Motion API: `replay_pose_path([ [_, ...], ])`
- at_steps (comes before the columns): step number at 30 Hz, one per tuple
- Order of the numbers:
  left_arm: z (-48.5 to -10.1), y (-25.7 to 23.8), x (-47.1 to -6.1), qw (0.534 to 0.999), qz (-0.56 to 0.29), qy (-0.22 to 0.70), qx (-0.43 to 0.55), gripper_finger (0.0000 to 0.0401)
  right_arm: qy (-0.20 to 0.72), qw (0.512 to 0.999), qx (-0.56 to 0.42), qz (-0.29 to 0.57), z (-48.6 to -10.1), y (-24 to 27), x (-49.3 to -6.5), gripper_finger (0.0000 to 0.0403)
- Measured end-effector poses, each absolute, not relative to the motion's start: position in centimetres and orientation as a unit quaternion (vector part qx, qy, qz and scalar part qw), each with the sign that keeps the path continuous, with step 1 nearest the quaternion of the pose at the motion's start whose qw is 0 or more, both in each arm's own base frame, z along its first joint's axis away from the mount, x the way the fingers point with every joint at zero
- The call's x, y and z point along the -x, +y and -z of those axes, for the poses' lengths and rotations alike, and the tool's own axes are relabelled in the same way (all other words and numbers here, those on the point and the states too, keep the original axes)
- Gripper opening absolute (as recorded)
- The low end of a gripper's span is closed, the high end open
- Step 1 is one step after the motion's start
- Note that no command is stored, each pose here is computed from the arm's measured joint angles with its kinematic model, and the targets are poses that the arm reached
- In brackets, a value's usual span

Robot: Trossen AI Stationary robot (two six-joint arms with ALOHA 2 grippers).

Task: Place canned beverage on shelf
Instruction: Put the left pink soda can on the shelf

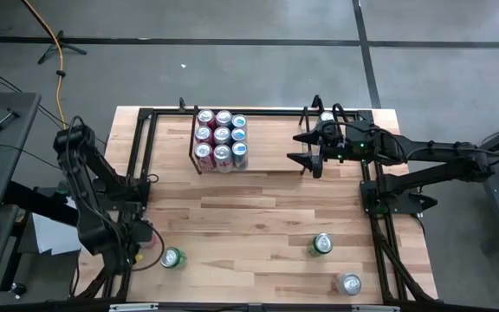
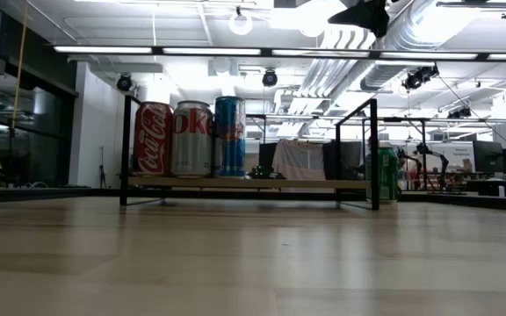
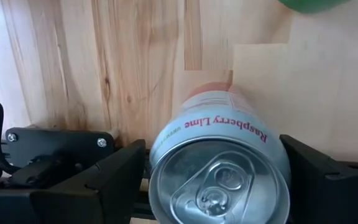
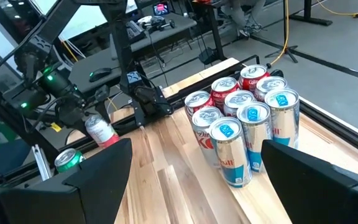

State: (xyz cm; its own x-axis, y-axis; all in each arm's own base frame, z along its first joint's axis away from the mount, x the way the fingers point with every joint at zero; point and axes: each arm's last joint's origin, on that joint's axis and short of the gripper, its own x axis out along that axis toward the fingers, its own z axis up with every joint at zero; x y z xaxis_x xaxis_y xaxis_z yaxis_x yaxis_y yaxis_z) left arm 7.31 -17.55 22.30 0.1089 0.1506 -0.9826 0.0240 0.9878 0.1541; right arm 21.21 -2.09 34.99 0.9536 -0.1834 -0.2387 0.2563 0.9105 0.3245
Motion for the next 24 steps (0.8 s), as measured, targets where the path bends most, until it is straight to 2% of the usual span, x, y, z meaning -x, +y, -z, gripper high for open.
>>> replay_pose_path([
  [5, -22.0, -17.8, -7.3, 0.727, -0.042, 0.682, -0.062, 0.0264, 0.103, 0.972, -0.177, 0.113, -35.0, -2.1, -21.2, 0.0344],
  [11, -22.4, -17.7, -7.3, 0.728, -0.027, 0.685, -0.036, 0.0186, 0.103, 0.973, -0.175, 0.113, -35.0, -2.1, -21.2, 0.0344],
  [15, -24.3, -16.9, -7.7, 0.73, -0.015, 0.683, 0.007, 0.0183, 0.103, 0.973, -0.175, 0.113, -35.0, -2.1, -21.2, 0.0344],
  [19, -28.0, -14.8, -8.3, 0.758, -0.024, 0.65, 0.052, 0.0183, 0.103, 0.973, -0.175, 0.113, -35.0, -2.1, -21.2, 0.0344],
  [24, -34.4, -10.4, -9.1, 0.839, -0.089, 0.526, 0.105, 0.0183, 0.103, 0.973, -0.175, 0.113, -35.0, -2.1, -21.2, 0.0344],
])
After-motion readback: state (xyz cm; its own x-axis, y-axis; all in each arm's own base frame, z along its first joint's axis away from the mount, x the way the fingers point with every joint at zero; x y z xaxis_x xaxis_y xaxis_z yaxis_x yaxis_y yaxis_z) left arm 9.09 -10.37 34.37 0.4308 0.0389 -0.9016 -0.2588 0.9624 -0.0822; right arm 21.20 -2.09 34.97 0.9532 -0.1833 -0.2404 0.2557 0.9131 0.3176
